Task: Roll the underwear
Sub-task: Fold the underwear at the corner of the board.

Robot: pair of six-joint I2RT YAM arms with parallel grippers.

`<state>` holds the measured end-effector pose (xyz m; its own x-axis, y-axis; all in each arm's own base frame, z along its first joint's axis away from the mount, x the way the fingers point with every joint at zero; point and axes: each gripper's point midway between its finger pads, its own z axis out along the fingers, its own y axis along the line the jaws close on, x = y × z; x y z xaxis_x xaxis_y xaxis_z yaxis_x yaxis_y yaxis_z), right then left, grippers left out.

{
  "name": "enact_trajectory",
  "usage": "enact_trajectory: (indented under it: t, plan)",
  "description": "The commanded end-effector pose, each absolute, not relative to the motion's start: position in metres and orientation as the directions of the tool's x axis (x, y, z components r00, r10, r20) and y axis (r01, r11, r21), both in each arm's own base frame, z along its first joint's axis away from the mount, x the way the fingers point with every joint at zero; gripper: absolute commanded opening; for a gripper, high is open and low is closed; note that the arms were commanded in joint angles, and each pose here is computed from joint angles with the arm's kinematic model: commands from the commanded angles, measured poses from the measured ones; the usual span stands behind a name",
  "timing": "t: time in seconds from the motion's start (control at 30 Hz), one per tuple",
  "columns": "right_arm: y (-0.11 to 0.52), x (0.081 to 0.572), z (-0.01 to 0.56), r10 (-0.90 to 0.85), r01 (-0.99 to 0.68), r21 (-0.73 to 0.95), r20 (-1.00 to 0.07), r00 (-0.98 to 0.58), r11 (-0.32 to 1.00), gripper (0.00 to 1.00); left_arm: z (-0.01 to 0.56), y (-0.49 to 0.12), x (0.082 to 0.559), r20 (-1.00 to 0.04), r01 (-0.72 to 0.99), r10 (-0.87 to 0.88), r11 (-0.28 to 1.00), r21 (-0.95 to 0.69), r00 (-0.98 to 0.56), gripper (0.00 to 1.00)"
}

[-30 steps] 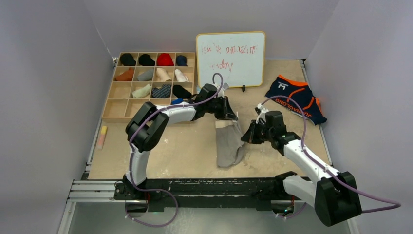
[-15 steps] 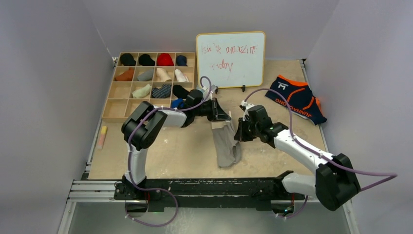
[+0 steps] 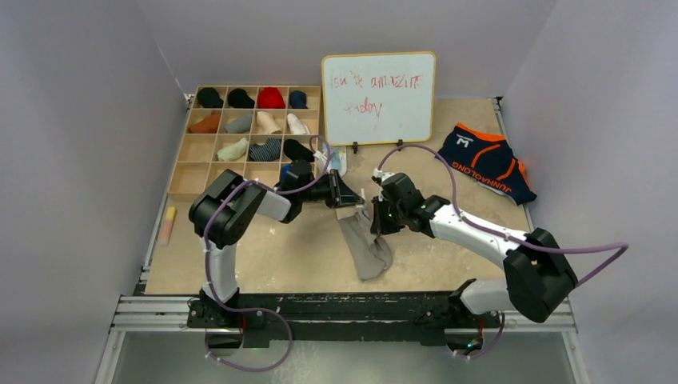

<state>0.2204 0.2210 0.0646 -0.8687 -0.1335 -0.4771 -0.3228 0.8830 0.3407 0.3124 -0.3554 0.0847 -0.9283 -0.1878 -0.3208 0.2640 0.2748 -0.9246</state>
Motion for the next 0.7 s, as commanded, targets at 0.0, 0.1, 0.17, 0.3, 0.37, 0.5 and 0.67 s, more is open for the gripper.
enact_trajectory:
  t: [0.0, 0.1, 0.17, 0.3, 0.37, 0.5, 0.67]
  plan:
    - [0.237, 0.224, 0.075, -0.127, -0.326, 0.344, -0.491, -0.862, 0.881, 0.0, 0.108, -0.346, 0.311, -0.441, 0.383, -0.203, 0.269, -0.884, -0.874, 0.0]
    - [0.245, 0.22, 0.072, -0.145, -0.34, 0.344, -0.484, -0.863, 0.875, 0.0, 0.102, -0.341, 0.303, -0.445, 0.384, -0.205, 0.279, -0.881, -0.872, 0.0]
    - [0.249, 0.217, 0.07, -0.158, -0.349, 0.339, -0.48, -0.863, 0.874, 0.0, 0.095, -0.335, 0.3, -0.439, 0.369, -0.218, 0.297, -0.881, -0.872, 0.0]
    - [0.256, 0.213, 0.067, -0.173, -0.362, 0.346, -0.472, -0.864, 0.866, 0.0, 0.085, -0.323, 0.295, -0.432, 0.347, -0.243, 0.323, -0.88, -0.868, 0.0]
    - [0.258, 0.21, 0.065, -0.179, -0.367, 0.35, -0.467, -0.866, 0.862, 0.0, 0.081, -0.318, 0.293, -0.428, 0.338, -0.247, 0.335, -0.88, -0.869, 0.0]
    - [0.263, 0.204, 0.06, -0.183, -0.366, 0.363, -0.45, -0.874, 0.857, 0.0, 0.075, -0.311, 0.289, -0.434, 0.333, -0.254, 0.358, -0.872, -0.864, 0.0]
    - [0.274, 0.196, 0.057, -0.179, -0.369, 0.417, -0.427, -0.886, 0.831, 0.0, 0.073, -0.302, 0.288, -0.443, 0.322, -0.273, 0.391, -0.862, -0.854, 0.0]
